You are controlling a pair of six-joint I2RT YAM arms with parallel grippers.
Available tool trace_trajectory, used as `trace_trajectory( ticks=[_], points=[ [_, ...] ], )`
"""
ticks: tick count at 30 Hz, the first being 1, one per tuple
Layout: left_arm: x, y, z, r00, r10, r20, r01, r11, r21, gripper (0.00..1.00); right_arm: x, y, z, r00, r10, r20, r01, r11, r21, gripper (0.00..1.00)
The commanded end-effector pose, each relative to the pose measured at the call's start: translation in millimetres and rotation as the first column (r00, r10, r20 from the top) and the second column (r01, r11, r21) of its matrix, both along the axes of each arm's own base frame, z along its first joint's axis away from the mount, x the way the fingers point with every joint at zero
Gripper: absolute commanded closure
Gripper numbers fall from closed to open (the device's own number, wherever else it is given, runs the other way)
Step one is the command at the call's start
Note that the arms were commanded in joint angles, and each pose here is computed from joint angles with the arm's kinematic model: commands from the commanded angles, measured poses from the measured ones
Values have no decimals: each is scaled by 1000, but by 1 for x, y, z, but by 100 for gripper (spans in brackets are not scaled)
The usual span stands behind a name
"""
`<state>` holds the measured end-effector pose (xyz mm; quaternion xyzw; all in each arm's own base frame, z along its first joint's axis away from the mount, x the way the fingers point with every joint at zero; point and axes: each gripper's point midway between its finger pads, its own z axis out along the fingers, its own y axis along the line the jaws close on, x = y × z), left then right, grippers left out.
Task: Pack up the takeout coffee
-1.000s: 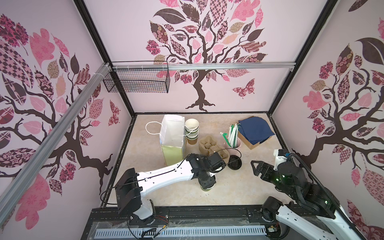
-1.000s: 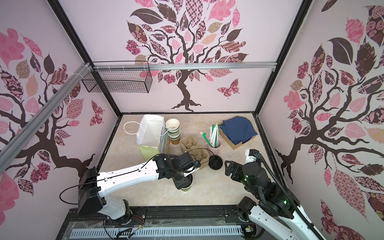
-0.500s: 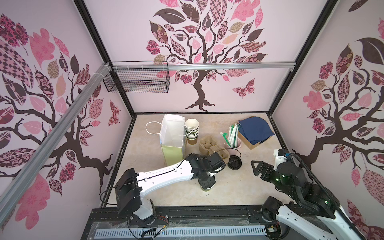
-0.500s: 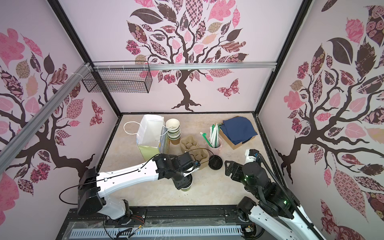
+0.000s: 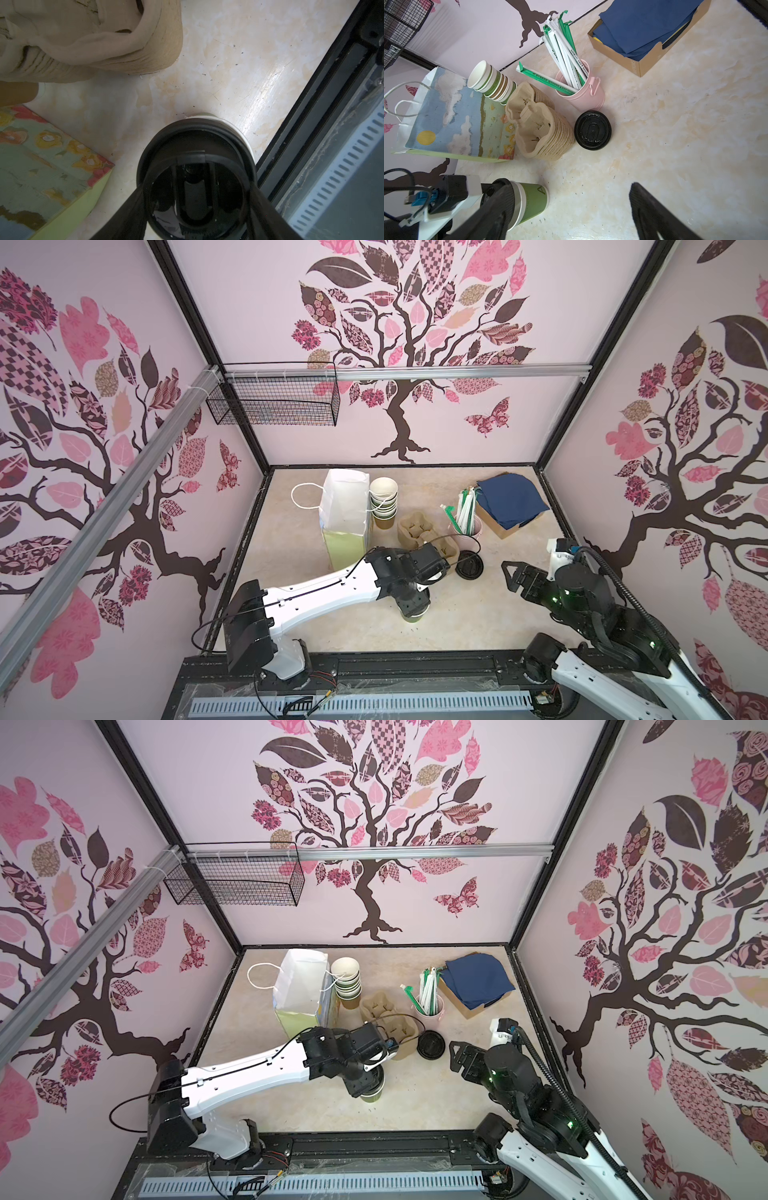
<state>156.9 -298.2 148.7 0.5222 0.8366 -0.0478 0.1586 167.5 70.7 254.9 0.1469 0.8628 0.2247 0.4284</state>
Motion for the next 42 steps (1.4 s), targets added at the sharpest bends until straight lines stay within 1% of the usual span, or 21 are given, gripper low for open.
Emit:
trace_trajectory(
  ticks=[1, 5, 10, 13, 24, 39, 42],
  points=[
    [-10, -1, -4, 999, -13, -41, 12, 1000, -13, 36, 0, 0, 7, 1000, 8, 16, -8, 1000, 4, 10],
    [-12, 1, -12, 999, -23, -32, 24, 999, 27, 36, -1, 0, 7, 1000, 7, 16, -7, 1000, 6, 10],
    [-4, 1, -11, 1000, -12, 9, 11, 1000, 29, 36, -2, -1, 7, 1000, 6, 14, -6, 1000, 5, 10],
    [-3, 1, -13, 1000, -11, 15, 11, 999, 35, 36, -2, -1, 6, 1000, 5, 13, -5, 1000, 6, 10],
    [-6, 3, -19, 1000, -23, -6, 24, 998, 54, 36, -1, -1, 6, 1000, 6, 13, -6, 1000, 5, 10],
    [-6, -4, -18, 1000, -17, -14, 17, 1000, 25, 35, -2, -2, 6, 1000, 5, 13, -5, 1000, 3, 10],
    [-7, -2, -22, 1000, -17, -21, 18, 999, 40, 36, -2, -2, 6, 1000, 5, 14, -5, 1000, 4, 10]
  ],
)
